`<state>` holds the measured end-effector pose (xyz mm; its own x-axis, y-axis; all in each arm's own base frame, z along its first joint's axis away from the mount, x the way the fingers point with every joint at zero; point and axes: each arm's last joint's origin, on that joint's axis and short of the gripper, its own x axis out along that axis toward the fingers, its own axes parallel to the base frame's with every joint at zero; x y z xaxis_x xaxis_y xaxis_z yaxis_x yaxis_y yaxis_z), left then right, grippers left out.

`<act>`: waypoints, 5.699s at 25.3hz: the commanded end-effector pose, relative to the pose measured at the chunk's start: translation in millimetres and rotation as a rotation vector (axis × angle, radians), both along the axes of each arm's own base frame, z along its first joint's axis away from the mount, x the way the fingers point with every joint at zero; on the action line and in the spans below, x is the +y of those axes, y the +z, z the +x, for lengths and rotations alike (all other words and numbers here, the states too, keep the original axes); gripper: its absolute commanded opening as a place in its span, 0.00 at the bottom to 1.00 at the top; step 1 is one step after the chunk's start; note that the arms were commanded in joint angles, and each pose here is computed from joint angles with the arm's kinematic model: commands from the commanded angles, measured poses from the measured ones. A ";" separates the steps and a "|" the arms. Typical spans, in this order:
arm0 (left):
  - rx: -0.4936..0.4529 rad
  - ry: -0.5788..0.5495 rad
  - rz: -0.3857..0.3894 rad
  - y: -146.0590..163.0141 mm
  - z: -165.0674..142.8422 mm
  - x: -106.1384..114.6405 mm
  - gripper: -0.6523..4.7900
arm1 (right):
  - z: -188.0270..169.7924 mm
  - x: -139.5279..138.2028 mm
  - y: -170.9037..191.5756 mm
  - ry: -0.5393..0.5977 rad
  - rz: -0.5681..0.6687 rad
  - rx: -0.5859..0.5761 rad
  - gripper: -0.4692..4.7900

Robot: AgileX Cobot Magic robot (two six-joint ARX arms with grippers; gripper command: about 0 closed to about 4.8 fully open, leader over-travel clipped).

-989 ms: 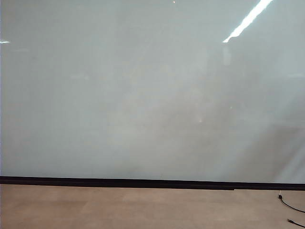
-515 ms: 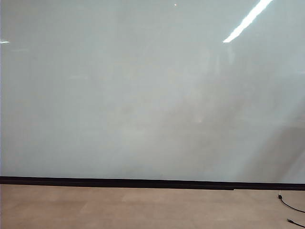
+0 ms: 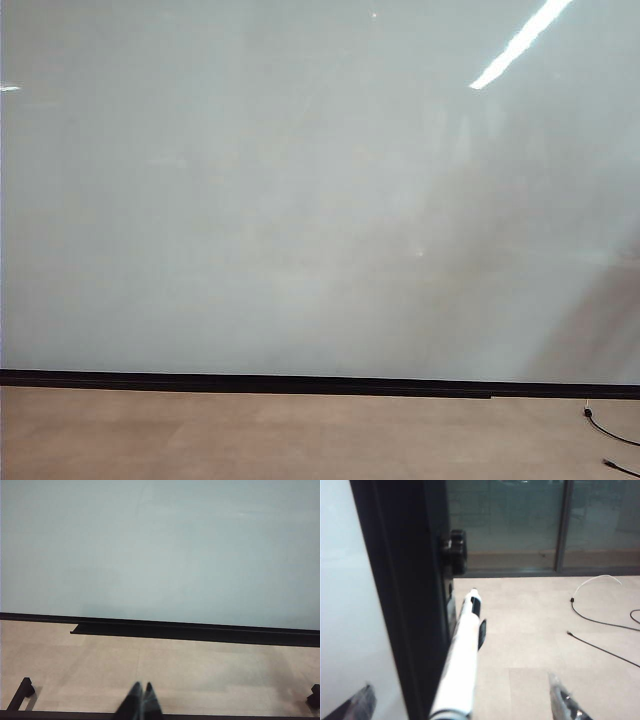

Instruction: Pick up the pen on the shelf to the right of the whiteboard and write the letter Z.

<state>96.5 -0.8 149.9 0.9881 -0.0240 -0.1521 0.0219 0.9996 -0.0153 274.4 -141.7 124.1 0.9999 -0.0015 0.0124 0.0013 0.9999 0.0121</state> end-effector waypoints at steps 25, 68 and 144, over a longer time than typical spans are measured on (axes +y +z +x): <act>-0.007 -0.001 0.004 1.2 0.0 0.0 0.11 | 22.5 -9.7 5.5 0.109 -0.010 -0.056 1.00; -0.007 -0.001 0.004 1.2 0.0 0.0 0.11 | 22.8 -10.1 4.8 0.085 -0.009 -0.054 0.60; -0.007 -0.001 0.004 1.2 0.0 0.0 0.11 | -77.9 83.1 35.7 -0.551 0.140 -0.159 0.07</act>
<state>96.5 -0.8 149.9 0.9880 -0.0240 -0.1525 0.0219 0.9996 -0.0157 202.3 -63.4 155.6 0.8508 -0.5174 0.0925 0.4975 0.8495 0.1758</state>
